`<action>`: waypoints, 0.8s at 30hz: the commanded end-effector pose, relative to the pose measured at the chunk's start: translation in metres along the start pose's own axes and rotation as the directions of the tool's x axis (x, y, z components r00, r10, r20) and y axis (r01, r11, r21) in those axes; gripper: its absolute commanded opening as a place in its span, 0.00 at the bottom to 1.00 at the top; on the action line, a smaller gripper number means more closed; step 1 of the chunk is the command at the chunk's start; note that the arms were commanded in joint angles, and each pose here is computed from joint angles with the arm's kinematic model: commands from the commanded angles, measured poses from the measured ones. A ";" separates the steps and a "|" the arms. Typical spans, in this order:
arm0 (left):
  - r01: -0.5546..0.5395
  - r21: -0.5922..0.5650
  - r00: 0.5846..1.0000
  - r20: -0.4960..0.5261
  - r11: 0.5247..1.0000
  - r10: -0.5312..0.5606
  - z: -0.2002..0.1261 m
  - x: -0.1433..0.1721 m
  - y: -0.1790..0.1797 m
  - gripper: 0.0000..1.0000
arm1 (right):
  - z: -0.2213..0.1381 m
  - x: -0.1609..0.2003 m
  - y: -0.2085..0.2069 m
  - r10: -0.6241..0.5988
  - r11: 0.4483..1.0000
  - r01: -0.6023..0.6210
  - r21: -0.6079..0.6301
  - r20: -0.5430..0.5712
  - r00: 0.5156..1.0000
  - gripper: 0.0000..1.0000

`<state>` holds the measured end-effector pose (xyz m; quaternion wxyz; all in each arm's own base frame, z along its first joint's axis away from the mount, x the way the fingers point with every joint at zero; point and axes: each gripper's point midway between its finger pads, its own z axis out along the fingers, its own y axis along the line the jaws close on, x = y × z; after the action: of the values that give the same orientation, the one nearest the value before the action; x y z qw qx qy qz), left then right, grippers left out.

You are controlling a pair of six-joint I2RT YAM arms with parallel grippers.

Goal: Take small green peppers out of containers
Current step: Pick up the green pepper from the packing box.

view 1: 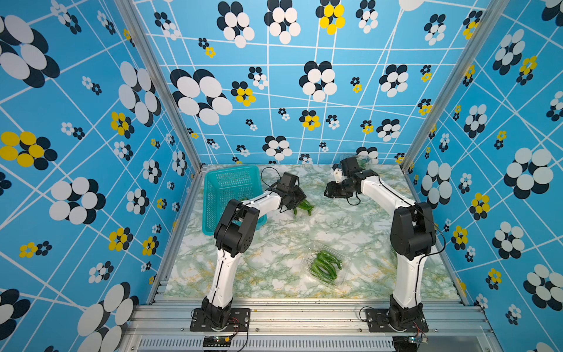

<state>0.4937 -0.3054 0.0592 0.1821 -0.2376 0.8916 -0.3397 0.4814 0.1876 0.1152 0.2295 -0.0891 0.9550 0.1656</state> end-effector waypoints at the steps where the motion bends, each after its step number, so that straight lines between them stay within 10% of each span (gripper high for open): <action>1: -0.006 0.005 1.000 -0.003 1.000 0.006 0.007 -0.001 -0.004 0.44 | 0.005 0.004 0.006 -0.002 1.000 0.002 -0.023 -0.010 1.000 0.55; 24: -0.020 -0.019 1.000 -0.017 1.000 0.019 0.025 -0.003 0.004 0.33 | 0.003 0.001 0.006 -0.002 1.000 0.002 -0.014 -0.007 1.000 0.54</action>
<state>0.5064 -0.3122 0.0503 0.1843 -0.2332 0.8922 -0.3400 0.4809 0.1896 0.1153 0.2292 -0.0910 0.9545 0.1676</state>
